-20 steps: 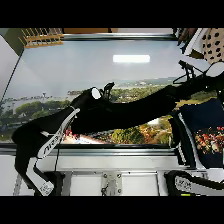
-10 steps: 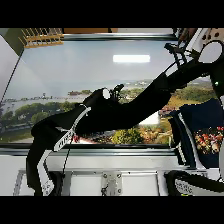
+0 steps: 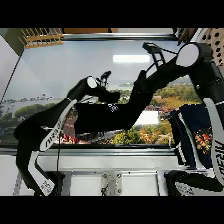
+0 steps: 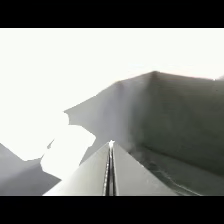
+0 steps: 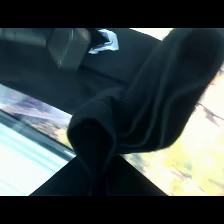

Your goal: Fold the clothes and pants, and hang the long-sleeved shirts on hangers.

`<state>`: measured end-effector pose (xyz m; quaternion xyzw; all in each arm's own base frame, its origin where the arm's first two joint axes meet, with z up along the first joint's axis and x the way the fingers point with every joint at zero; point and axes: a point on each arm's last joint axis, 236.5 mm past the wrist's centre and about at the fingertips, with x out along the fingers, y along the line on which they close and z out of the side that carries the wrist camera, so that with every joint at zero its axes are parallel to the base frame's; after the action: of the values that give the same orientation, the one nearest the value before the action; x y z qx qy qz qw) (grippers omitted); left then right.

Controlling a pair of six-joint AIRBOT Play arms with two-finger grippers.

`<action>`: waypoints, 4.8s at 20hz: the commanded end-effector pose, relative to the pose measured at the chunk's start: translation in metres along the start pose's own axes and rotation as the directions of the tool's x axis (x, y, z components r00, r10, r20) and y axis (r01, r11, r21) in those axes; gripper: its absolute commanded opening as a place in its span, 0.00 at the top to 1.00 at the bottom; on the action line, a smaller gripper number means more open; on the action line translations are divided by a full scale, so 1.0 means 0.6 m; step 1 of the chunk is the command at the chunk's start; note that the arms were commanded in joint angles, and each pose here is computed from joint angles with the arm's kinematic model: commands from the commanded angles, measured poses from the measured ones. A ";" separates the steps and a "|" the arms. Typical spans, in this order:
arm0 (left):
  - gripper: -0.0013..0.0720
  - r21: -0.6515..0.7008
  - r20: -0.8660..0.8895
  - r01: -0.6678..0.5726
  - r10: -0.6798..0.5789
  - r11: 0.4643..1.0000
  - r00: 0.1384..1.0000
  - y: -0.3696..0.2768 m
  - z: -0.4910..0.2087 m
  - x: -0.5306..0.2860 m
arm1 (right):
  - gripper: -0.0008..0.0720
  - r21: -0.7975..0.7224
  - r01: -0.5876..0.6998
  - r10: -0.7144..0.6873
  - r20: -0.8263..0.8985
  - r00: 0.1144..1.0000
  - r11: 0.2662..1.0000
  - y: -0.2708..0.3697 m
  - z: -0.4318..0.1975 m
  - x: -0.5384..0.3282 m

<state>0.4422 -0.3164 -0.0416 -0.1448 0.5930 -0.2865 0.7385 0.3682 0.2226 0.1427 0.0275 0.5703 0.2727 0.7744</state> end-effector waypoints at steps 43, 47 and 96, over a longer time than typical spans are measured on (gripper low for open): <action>0.97 -0.158 0.219 -0.172 0.204 0.972 0.954 0.164 -0.187 -0.295 | 0.34 0.474 -0.462 0.473 0.105 0.875 0.750 0.019 -0.098 0.431; 0.97 -0.158 0.216 -0.171 0.203 0.972 0.955 0.164 -0.188 -0.295 | 0.97 0.381 -0.477 0.478 0.101 0.873 0.792 0.037 -0.087 0.418; 0.97 -0.155 0.211 -0.174 0.205 0.972 0.956 0.165 -0.190 -0.294 | 0.60 0.769 0.607 -0.586 -0.403 0.703 0.200 -0.416 -0.581 -0.277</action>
<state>0.3343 -0.1184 0.0146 -0.1687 0.5343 -0.1549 0.8137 0.1251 -0.1584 0.0777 0.1888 0.5951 -0.3651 0.6905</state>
